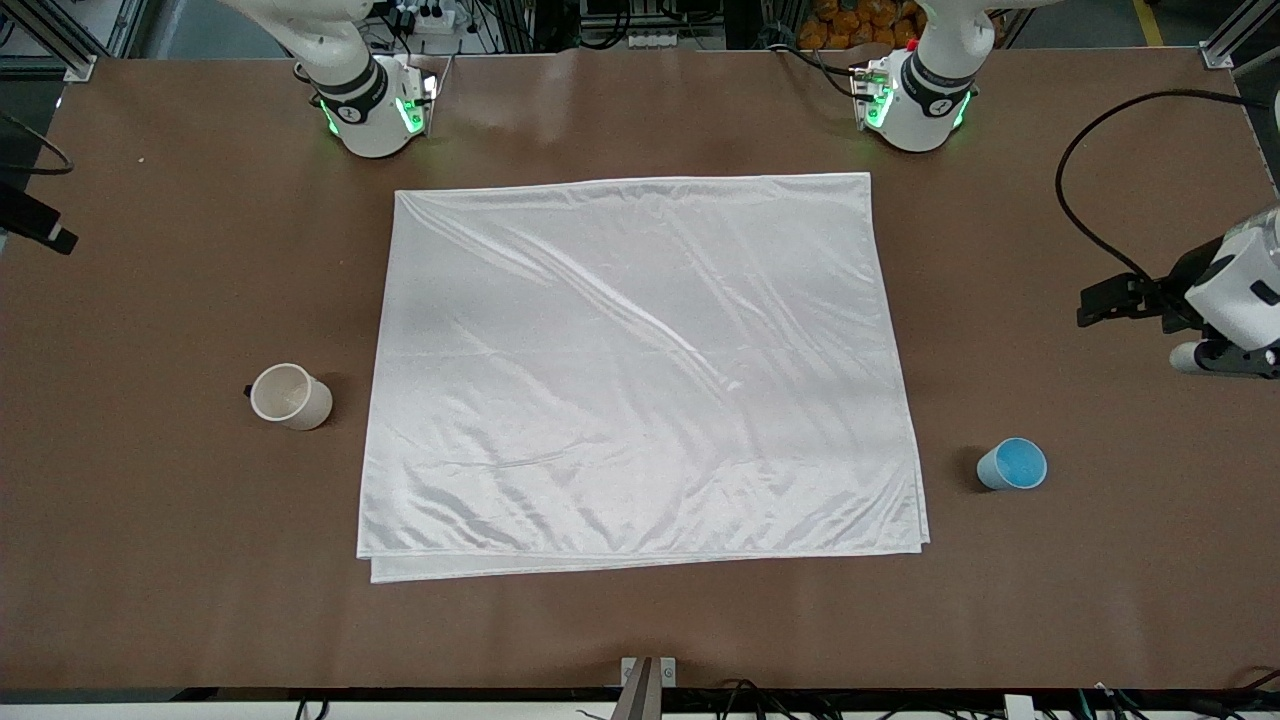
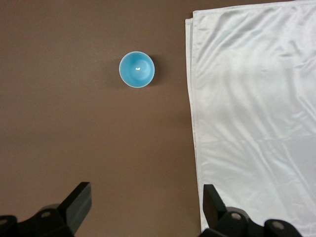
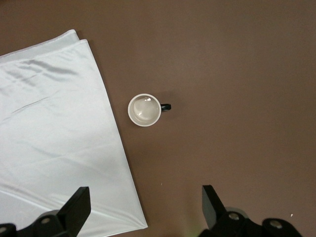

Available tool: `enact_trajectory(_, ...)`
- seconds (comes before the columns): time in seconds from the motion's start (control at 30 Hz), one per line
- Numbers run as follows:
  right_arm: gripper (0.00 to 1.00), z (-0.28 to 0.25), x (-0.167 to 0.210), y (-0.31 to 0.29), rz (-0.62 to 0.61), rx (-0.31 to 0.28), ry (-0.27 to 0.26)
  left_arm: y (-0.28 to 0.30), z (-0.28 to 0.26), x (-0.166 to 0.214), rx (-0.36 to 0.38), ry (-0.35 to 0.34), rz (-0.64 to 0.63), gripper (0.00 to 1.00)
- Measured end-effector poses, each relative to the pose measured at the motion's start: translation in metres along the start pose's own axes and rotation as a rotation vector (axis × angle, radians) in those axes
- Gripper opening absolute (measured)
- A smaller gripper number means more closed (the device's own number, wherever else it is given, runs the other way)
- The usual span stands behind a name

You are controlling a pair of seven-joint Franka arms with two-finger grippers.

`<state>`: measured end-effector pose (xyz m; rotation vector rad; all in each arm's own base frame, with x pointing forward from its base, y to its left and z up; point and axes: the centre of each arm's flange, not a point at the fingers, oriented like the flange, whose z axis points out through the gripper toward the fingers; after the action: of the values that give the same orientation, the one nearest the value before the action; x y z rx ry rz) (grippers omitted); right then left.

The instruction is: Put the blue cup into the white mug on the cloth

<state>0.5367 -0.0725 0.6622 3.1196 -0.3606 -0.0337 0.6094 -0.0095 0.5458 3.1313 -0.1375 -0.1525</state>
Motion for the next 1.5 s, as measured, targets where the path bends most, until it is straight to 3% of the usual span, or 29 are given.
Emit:
enact_trajectory(0.9, 1.00, 0.103, 0.031, 0.058, 0.129, 0.004, 0.015, -0.010, 0.123, 0.074, -0.003, 0.013, -0.006, 1.00)
enact_trajectory(1.5, 1.00, 0.183, 0.050, 0.057, 0.503, -0.013, -0.079, -0.068, 0.173, 0.093, 0.018, 0.050, -0.035, 1.00)
